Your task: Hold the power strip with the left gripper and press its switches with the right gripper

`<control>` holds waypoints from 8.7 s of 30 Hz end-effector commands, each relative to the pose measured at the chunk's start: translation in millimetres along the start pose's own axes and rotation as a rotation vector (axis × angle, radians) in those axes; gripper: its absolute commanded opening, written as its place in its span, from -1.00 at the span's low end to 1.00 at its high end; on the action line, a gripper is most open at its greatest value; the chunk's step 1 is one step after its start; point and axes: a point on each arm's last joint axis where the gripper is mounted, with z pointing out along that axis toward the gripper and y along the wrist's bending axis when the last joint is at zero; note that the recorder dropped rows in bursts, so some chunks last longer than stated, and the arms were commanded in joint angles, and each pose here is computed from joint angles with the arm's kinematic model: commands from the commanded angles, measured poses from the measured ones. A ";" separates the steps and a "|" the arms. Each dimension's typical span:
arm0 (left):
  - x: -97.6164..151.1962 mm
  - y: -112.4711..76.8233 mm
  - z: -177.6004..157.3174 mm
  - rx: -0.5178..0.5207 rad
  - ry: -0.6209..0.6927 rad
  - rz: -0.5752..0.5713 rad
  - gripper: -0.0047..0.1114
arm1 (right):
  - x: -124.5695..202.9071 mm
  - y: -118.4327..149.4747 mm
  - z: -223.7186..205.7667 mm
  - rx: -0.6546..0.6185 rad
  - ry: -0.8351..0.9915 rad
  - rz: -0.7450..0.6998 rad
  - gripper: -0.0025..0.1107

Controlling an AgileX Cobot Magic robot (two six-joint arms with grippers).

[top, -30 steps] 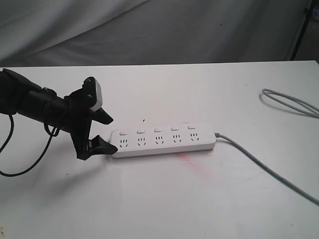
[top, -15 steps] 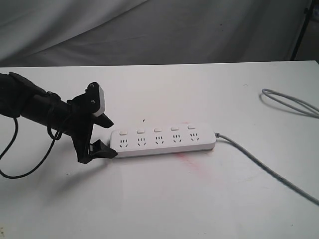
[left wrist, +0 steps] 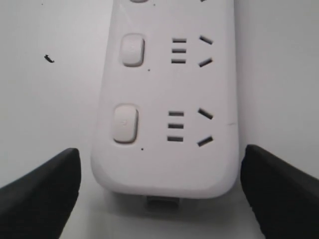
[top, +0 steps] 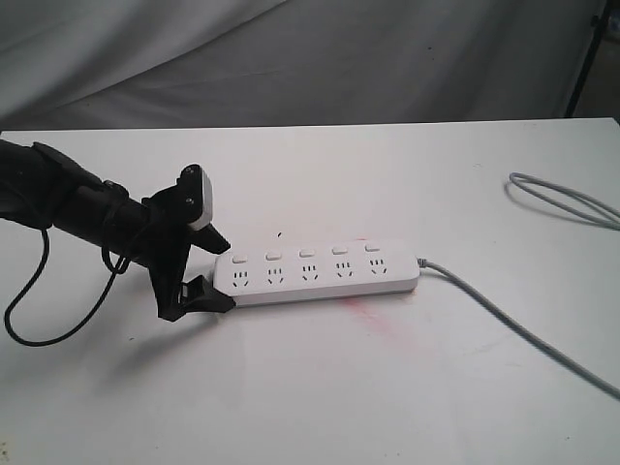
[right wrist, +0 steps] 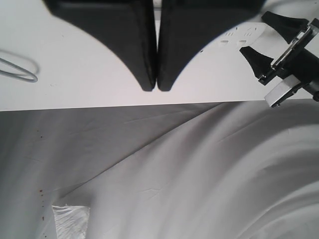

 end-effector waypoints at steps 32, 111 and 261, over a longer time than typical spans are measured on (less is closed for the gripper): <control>2.7 -1.3 0.7 0.021 0.050 0.075 0.23 | -0.9 -0.6 -0.4 0.007 -0.020 -0.004 -0.96; 2.7 -1.3 0.7 0.021 0.050 0.075 0.23 | -28.1 10.7 -11.0 -0.030 0.108 -0.012 -0.96; 2.7 -1.3 0.7 0.021 0.050 0.075 0.23 | 154.6 101.2 410.5 -1.075 0.709 -0.835 -0.42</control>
